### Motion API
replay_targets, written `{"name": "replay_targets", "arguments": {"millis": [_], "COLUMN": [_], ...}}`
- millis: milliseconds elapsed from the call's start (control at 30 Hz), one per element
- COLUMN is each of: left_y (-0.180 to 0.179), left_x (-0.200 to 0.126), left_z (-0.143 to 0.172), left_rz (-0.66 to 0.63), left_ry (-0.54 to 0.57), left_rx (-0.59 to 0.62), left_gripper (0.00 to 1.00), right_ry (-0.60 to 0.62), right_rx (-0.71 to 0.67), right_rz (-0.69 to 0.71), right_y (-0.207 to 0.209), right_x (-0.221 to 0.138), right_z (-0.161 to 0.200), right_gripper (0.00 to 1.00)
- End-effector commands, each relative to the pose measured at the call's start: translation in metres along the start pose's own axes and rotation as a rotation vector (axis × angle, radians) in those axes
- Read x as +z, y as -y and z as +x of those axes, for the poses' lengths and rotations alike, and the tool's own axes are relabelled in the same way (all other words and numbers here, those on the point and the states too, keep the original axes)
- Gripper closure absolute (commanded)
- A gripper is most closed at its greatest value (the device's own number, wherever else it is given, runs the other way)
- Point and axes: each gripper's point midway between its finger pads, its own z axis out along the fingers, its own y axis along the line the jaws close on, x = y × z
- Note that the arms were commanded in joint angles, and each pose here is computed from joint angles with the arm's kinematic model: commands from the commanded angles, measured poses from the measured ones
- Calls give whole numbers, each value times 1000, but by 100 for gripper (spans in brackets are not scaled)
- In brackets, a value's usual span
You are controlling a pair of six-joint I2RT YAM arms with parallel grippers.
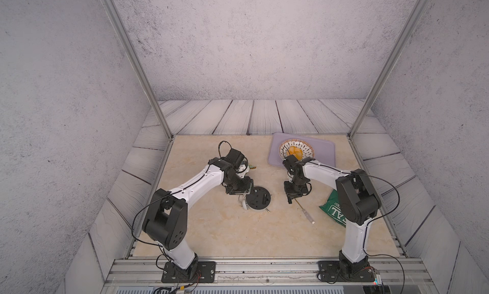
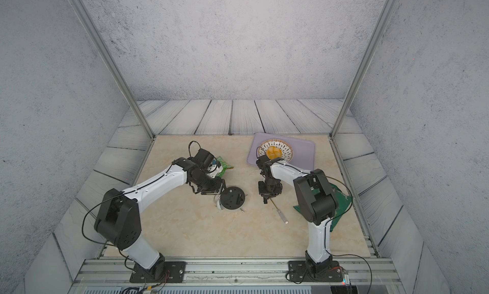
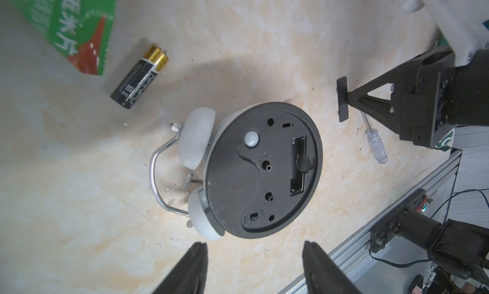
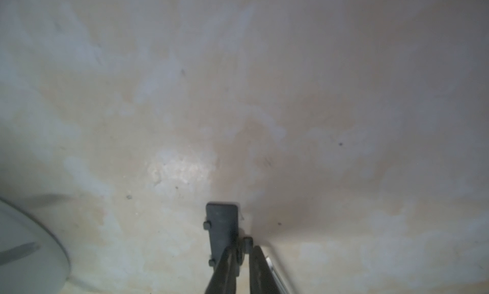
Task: Remove the battery from the alarm
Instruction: Pick up the cover from the center of the board.
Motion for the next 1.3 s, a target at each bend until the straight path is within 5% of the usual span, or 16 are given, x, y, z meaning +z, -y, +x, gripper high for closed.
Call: {"name": "replay_targets", "arguments": {"millis": [0,467,767,1033,1267], "left_y": [2,13,59,106,136], "left_x": [-7,-8,-34,-72,-91], "left_z": [0,-5,-41,-78,-83], "left_rz": [17,72,253,422,525], "left_ry": [20,32,112,244,276], "left_rx": [-7,-5,17,94,160], "left_gripper": [37,37,40,53,57], "right_ry": [-27,-9,236,602,750], "right_rx": [-13,-23,-101,-285,-348], "right_rz": [46,9,-71,-222,-312], "right_y": [7,0,-20,-75,-96], "right_x": [7,3,-85,-185,-225], "right_z": [4,2,-14,-13,-2], "right_gripper": [84,87,88,88,88]}}
